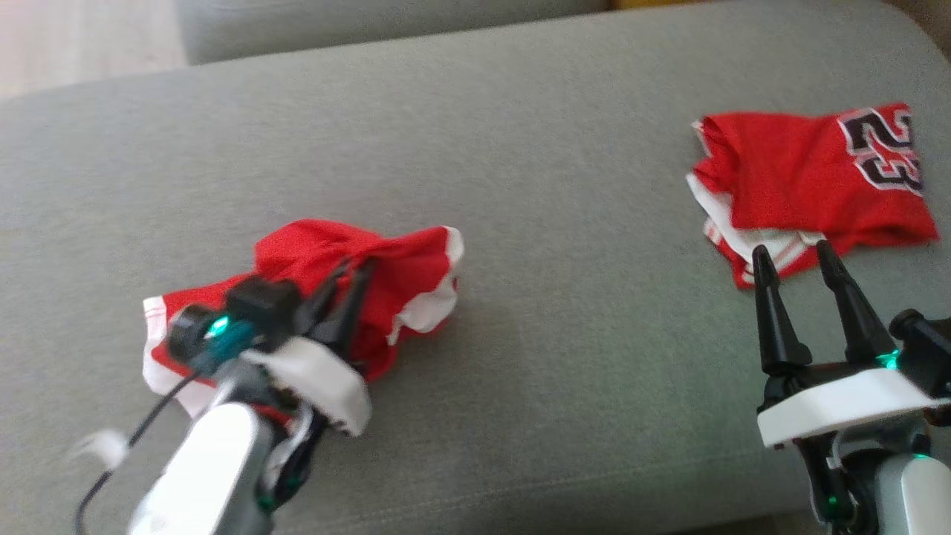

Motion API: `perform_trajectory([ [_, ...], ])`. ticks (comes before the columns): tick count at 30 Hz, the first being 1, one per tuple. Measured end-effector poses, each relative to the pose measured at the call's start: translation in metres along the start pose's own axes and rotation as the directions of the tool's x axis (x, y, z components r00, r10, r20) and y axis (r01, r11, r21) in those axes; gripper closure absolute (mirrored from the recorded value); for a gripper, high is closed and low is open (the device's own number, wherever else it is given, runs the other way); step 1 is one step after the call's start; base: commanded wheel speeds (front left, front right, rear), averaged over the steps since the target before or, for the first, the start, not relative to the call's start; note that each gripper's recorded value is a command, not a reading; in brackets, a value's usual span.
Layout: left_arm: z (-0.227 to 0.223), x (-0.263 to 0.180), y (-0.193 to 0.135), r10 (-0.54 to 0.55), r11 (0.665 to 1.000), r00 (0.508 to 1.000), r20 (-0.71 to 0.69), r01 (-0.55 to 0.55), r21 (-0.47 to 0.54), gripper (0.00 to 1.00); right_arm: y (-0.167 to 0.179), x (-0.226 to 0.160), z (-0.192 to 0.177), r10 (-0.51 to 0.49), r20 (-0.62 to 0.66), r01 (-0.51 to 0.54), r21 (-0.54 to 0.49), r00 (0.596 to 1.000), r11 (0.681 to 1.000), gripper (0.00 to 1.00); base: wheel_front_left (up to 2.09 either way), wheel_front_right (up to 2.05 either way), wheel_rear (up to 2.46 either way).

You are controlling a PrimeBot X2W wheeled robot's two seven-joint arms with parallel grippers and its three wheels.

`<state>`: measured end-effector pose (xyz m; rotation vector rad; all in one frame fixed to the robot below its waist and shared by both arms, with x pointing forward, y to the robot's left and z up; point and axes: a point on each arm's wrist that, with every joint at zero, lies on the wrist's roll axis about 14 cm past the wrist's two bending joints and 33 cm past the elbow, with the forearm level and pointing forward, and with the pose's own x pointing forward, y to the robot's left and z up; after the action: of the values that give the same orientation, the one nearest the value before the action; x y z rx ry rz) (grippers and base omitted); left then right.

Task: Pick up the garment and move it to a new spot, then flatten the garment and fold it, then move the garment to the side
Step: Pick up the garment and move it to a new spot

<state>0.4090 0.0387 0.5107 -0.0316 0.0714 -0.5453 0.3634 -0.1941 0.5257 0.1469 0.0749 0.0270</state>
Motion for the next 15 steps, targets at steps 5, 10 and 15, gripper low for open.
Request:
perform_trajectory([
  [5, -0.022, 0.038, -0.036, -0.139, 0.990, 0.989, -0.056, 0.139, -0.011, 1.00, -0.013, 0.000, -0.013, -0.044, -0.029, 0.044, 0.016, 0.999, 0.999, 0.00, 0.00, 0.00, 0.00],
  [10, -0.060, 0.065, -0.040, -0.184, 0.983, 0.971, -0.153, 0.183, -0.025, 0.00, -0.025, 0.009, -0.023, -0.077, -0.050, 0.078, 0.021, 0.996, 0.997, 0.00, 0.00, 0.00, 0.00],
  [15, -0.076, 0.077, -0.051, -0.223, 0.974, 0.964, -0.145, 0.214, -0.080, 0.00, -0.030, 0.015, -0.034, -0.093, -0.076, 0.095, 0.016, 0.993, 0.995, 0.00, 0.00, 0.00, 0.00],
])
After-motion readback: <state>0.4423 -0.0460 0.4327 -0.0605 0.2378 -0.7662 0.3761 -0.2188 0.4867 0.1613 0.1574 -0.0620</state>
